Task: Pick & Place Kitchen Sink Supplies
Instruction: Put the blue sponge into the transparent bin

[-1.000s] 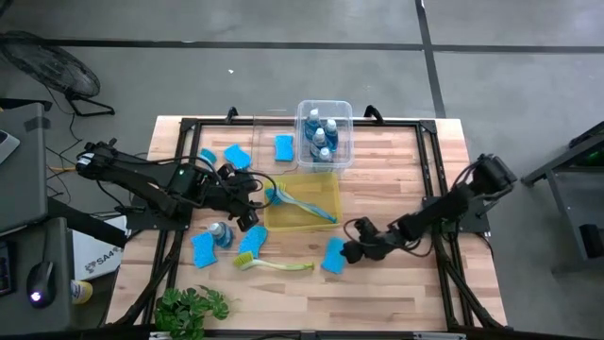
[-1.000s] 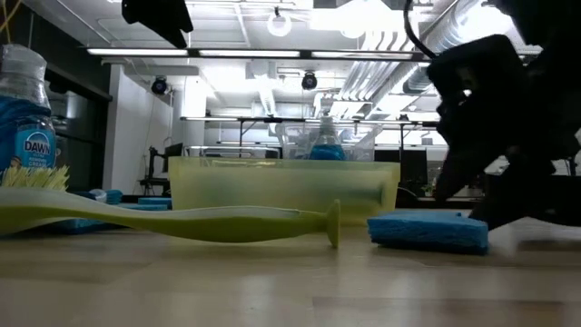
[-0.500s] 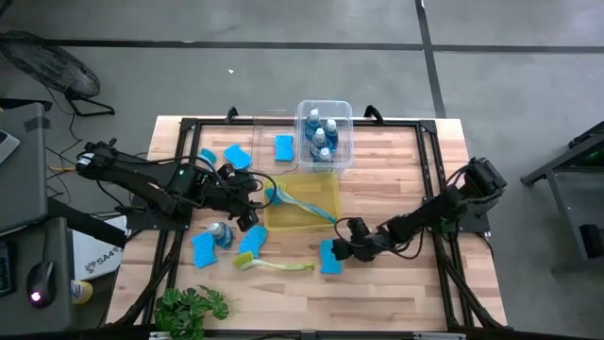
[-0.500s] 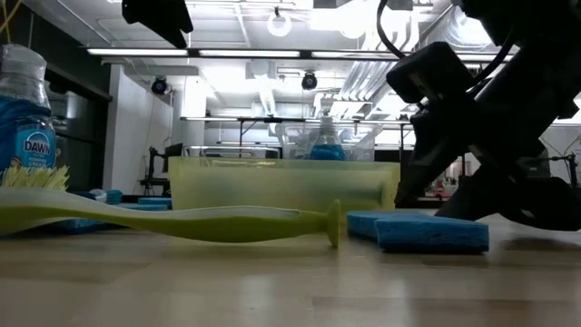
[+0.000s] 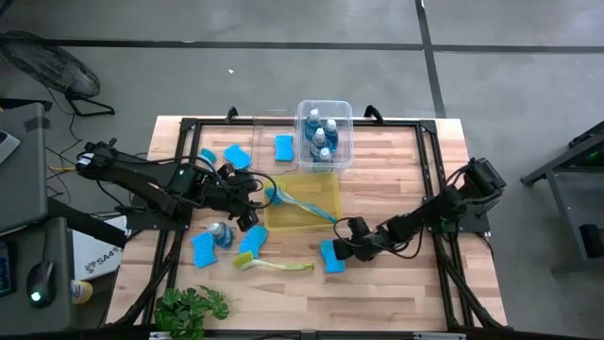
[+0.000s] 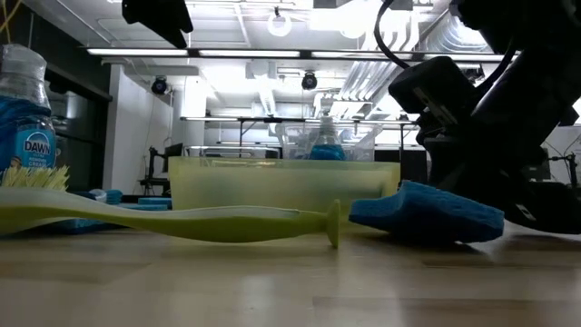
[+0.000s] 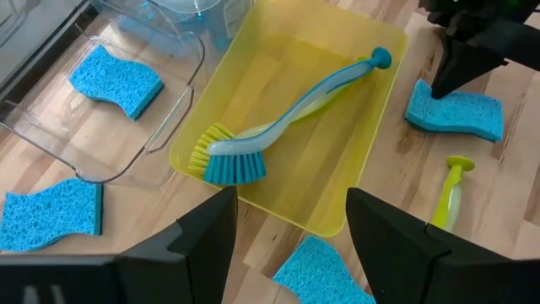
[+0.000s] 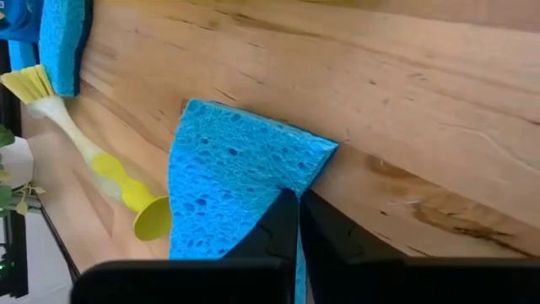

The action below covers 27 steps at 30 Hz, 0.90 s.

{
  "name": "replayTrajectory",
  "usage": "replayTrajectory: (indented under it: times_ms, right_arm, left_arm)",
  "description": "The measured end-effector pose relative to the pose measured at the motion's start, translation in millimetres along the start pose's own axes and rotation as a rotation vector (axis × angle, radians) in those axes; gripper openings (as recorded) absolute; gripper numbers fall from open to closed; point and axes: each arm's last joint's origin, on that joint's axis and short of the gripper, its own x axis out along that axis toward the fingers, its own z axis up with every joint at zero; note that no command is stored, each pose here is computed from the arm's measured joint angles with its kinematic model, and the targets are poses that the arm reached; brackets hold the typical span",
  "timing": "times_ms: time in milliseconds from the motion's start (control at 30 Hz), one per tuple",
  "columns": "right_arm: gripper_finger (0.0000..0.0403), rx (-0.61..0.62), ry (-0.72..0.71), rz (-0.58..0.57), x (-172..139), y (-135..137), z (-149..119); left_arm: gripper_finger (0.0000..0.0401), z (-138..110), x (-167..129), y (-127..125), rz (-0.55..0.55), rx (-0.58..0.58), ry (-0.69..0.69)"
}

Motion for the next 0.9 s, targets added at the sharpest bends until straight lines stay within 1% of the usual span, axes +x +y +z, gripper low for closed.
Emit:
replayTrajectory:
  times_ms: [167, 267, 533, 633, 733, 900]
  right_arm:
    - [0.0002, -0.001, 0.0, 0.017, -1, 2, -2]
    - [0.0001, -0.012, -0.017, 0.037, -8, 4, -4]
    - [0.0, -0.056, -0.096, 0.197, -44, 24, -14]
    - [0.0, -0.087, -0.159, 0.263, -60, 32, -13]
    - [0.0, -0.125, -0.251, 0.314, -76, 38, -9]
    - [0.0, -0.184, -0.441, 0.359, -101, 48, 6]
  left_arm:
    - [0.0216, 0, 0, 0, -0.001, 0.0, 0.0]
    - [0.0216, 0, 0, 0, -0.001, 0.0, 0.001]
    - [0.0216, 3, 0, -2, -0.021, -0.019, -0.024]
    - [0.0216, 5, 0, -4, -0.04, -0.034, -0.048]
    - [0.0216, 10, -1, -8, -0.078, -0.063, -0.095]
    - [0.0216, 22, -1, -17, -0.155, -0.081, -0.206]
